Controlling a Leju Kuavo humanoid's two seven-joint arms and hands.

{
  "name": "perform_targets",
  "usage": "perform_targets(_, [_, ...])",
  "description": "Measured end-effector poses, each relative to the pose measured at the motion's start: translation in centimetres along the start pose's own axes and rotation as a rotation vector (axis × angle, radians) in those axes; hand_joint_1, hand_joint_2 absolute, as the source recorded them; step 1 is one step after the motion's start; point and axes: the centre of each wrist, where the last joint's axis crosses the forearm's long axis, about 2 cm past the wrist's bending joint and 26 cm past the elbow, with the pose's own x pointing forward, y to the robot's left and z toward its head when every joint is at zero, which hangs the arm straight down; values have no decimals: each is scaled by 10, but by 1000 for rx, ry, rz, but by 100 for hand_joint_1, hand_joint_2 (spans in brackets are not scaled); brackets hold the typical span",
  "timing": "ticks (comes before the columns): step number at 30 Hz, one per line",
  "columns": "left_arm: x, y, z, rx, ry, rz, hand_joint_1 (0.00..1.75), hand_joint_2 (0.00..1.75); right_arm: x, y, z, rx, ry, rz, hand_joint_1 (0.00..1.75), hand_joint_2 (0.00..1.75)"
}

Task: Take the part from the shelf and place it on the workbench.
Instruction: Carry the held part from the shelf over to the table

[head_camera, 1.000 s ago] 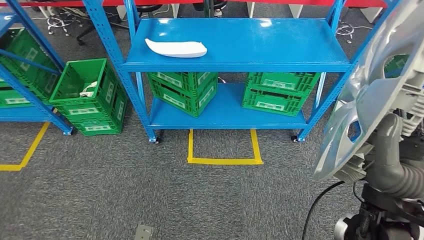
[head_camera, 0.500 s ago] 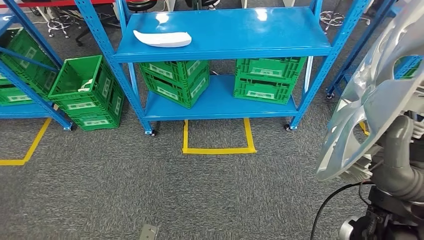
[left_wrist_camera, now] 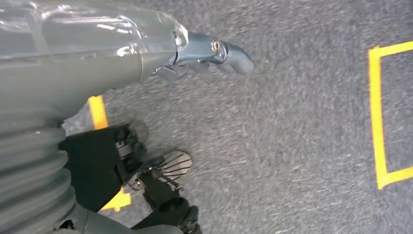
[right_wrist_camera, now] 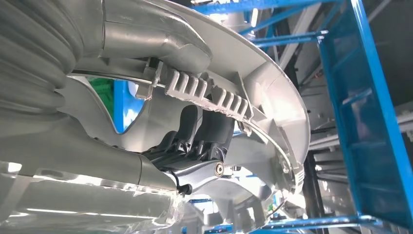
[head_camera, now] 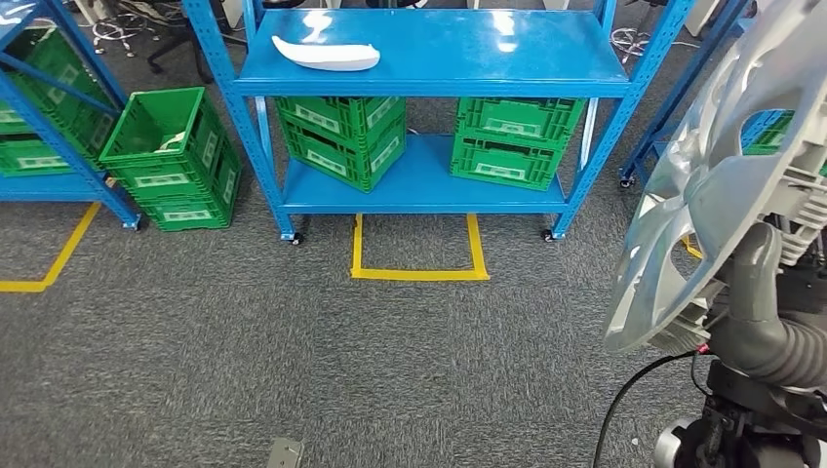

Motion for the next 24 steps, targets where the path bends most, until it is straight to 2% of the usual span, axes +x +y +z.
perform_targets(24, [-2, 2, 0, -7, 33, 10, 0, 175, -2, 1, 2, 11, 21, 15, 175, 175])
